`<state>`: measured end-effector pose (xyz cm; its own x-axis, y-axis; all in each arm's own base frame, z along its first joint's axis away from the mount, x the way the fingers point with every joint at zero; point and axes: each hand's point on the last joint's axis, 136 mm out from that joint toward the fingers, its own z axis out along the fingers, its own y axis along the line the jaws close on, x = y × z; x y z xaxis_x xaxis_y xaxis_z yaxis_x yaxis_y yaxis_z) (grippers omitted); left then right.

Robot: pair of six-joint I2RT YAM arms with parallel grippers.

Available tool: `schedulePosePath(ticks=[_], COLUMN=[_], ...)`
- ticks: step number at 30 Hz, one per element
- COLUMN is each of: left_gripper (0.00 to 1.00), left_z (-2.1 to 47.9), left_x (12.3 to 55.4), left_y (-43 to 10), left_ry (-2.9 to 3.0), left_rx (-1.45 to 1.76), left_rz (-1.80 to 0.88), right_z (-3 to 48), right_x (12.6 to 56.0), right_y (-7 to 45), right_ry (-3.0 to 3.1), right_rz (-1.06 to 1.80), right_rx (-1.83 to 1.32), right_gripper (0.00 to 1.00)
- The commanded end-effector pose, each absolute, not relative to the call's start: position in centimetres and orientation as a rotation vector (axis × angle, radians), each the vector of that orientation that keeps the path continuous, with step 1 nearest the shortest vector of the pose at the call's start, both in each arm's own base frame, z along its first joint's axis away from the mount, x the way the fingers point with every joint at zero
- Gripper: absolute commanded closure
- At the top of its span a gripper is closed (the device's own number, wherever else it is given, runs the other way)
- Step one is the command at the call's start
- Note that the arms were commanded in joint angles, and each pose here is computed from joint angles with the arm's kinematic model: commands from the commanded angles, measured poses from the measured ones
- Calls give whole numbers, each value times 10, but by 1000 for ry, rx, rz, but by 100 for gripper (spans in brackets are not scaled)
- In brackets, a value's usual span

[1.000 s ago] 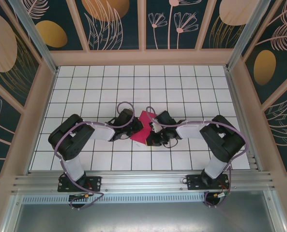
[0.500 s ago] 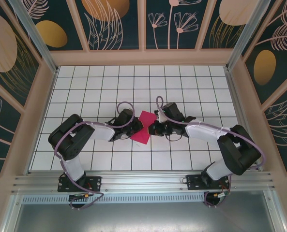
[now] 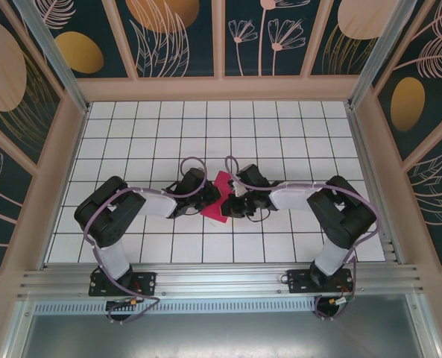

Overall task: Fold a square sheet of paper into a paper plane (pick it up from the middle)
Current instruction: Fold the triangle a second time at the center of the table.

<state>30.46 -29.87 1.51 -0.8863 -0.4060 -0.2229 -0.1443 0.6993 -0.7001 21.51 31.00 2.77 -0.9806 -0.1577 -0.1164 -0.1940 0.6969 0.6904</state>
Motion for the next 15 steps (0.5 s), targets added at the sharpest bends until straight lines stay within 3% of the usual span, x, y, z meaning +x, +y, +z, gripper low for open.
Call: schedulePosePath(ticks=[1,6,10,15], left_gripper=[87,81,69,67], left_z=[-10,6,32,63], left_x=[287,293,299,296], left_y=[-283,-290,-299,-304], left_ry=[2648,2611,2558,2492], left_rx=[-431,-399,-364,-349], left_rz=[-913,-952,-1022,-1135], right_z=[8,-12,-17,-16], right_x=[217,205,202,203], right_y=[300,288,285,284], right_ry=[2897,2961,2974,2969], right_rz=[1092,1066,1056,1051], right_rx=[-270,-225,-198,-194], right_gripper=[89,92,94,95])
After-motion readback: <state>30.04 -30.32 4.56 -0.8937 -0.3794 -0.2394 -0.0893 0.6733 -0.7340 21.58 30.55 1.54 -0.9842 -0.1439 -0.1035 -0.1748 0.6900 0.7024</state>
